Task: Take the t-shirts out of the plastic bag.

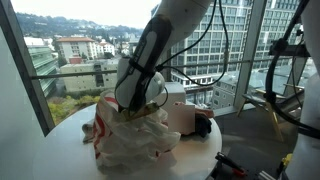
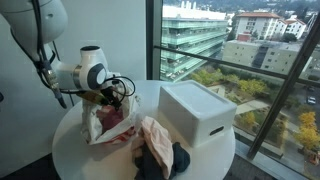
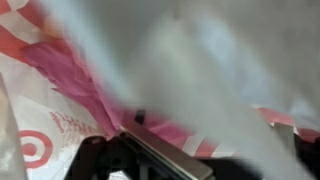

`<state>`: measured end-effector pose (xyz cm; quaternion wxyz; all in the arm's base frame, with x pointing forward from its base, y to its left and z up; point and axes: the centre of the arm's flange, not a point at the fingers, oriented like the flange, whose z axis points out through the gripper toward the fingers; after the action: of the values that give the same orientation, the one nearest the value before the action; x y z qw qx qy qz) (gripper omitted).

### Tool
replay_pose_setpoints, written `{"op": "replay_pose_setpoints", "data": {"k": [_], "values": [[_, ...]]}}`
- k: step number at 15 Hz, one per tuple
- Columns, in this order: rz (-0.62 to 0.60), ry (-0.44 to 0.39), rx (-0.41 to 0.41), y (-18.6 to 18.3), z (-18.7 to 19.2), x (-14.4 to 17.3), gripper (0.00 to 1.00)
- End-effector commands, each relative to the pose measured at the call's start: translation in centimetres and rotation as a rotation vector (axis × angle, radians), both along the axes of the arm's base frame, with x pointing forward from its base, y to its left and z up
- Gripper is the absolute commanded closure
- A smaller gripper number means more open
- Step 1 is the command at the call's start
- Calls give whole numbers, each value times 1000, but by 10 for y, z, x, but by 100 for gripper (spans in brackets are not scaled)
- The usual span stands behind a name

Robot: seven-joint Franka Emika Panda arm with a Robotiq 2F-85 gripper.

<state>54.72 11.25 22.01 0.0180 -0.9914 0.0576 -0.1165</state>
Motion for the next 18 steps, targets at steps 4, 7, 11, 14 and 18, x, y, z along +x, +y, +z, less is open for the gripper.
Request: {"op": "replay_pose_setpoints", "data": {"k": [4, 7, 11, 14, 18], "values": [[58, 34, -23, 27, -37, 14, 0], [78, 59, -36, 32, -55, 14, 0], [83, 82, -42, 32, -68, 16, 0], [81, 92, -40, 29, -70, 18, 26], [67, 98, -37, 26, -68, 20, 58]]}}
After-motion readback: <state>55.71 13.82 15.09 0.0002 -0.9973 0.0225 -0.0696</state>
